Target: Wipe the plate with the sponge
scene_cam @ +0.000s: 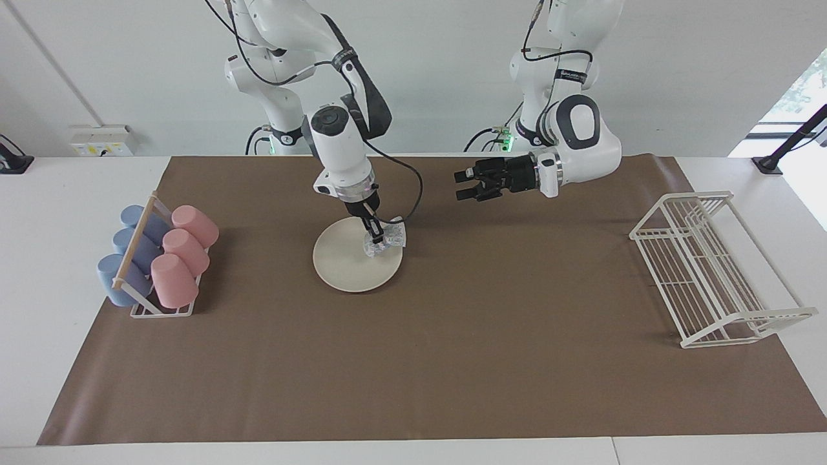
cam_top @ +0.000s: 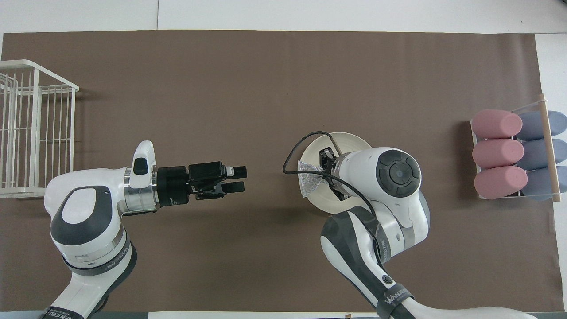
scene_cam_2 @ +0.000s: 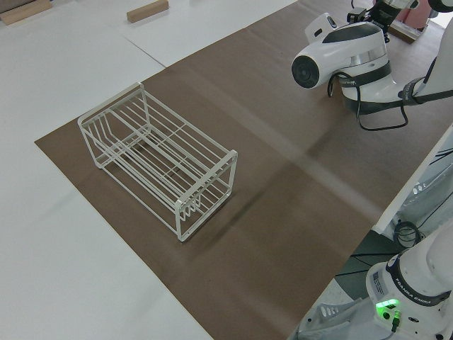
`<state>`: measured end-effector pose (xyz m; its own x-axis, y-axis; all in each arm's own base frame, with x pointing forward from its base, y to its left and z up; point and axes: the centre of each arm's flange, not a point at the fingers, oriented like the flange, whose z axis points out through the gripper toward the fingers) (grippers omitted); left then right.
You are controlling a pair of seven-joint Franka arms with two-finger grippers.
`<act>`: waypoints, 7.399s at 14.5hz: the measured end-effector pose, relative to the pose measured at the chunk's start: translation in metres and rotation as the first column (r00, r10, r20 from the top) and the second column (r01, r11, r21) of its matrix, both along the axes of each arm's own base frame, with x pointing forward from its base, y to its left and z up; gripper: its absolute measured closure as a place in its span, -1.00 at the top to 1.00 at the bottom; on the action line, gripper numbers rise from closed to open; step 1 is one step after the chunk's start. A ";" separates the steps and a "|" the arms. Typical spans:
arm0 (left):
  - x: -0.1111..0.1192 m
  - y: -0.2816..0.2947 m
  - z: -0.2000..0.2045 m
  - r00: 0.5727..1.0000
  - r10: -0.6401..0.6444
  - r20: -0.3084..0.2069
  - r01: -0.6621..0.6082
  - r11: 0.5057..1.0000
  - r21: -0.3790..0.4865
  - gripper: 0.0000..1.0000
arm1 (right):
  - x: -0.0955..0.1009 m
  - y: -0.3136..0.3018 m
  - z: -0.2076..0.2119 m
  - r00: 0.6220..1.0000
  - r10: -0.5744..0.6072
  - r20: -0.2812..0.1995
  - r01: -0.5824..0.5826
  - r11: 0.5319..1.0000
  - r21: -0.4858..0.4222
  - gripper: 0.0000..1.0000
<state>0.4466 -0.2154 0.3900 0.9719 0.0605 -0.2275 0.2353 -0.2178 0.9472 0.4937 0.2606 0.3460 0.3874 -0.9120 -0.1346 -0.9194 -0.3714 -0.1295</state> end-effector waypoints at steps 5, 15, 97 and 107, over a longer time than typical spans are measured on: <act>-0.001 0.017 -0.015 0.996 -0.071 0.050 0.060 0.980 0.192 1.00 | 0.002 -0.001 -0.034 1.000 -0.008 -0.019 0.008 1.000 -0.009 -0.90; 0.016 0.082 -0.023 0.989 -0.126 0.080 0.085 0.916 0.392 1.00 | 0.027 -0.089 -0.041 0.991 0.131 0.008 -0.131 0.991 -0.037 -0.90; 0.001 -0.058 0.014 0.991 -0.070 0.112 0.062 0.995 0.079 -0.85 | 0.006 0.092 0.157 0.998 -0.029 -0.052 0.025 0.997 -0.075 -0.15; 0.011 -0.038 0.005 0.992 -0.065 0.112 0.036 0.969 0.244 -0.85 | 0.019 -0.017 0.200 0.949 0.313 -0.041 -0.316 0.941 -0.118 1.00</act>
<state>0.4572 -0.2533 0.3952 0.9942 0.0496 -0.0954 0.1075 -0.4514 0.8858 0.5130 0.2440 0.5459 0.6552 -0.7543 -0.0415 -0.7554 -0.6536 -0.0468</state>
